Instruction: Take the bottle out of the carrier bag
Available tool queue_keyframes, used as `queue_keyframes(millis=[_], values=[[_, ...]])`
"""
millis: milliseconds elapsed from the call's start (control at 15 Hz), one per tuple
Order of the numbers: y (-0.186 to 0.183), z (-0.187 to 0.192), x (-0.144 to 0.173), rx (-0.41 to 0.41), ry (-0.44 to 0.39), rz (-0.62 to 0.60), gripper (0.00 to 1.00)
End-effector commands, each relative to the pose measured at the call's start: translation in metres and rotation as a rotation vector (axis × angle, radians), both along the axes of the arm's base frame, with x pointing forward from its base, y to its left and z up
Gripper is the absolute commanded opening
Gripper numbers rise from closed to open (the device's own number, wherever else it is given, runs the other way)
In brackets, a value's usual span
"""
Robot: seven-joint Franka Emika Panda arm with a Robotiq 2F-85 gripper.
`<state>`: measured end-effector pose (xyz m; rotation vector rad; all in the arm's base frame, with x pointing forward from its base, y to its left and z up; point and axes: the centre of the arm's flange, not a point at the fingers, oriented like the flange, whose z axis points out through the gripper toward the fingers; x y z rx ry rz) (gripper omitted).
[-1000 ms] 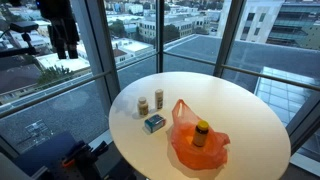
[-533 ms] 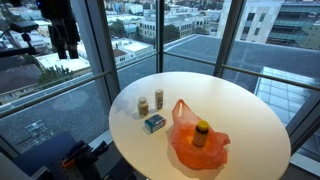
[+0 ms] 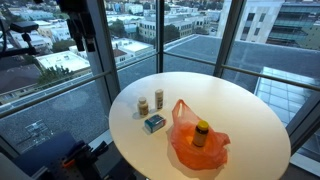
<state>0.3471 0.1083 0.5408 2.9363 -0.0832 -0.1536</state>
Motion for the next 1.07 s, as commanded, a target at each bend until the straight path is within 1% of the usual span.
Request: queue_keyframes(millis=[0,67,400,733,867,1000], values=[[-0.014,0.01,0.046,0.001,-0.029,-0.09,1.0],[-0.021,0.009,0.056,-0.006,-0.051,-0.12,1.0],[-0.075,-0.006,0.109,-0.057,-0.1,-0.304,1.0],[-0.128,-0.032,0.149,-0.101,-0.073,-0.476,1.0],[-0.145,-0.043,0.162,-0.102,-0.059,-0.525,1.0],[-0.161,-0.055,0.174,-0.096,-0.048,-0.549,1.0]])
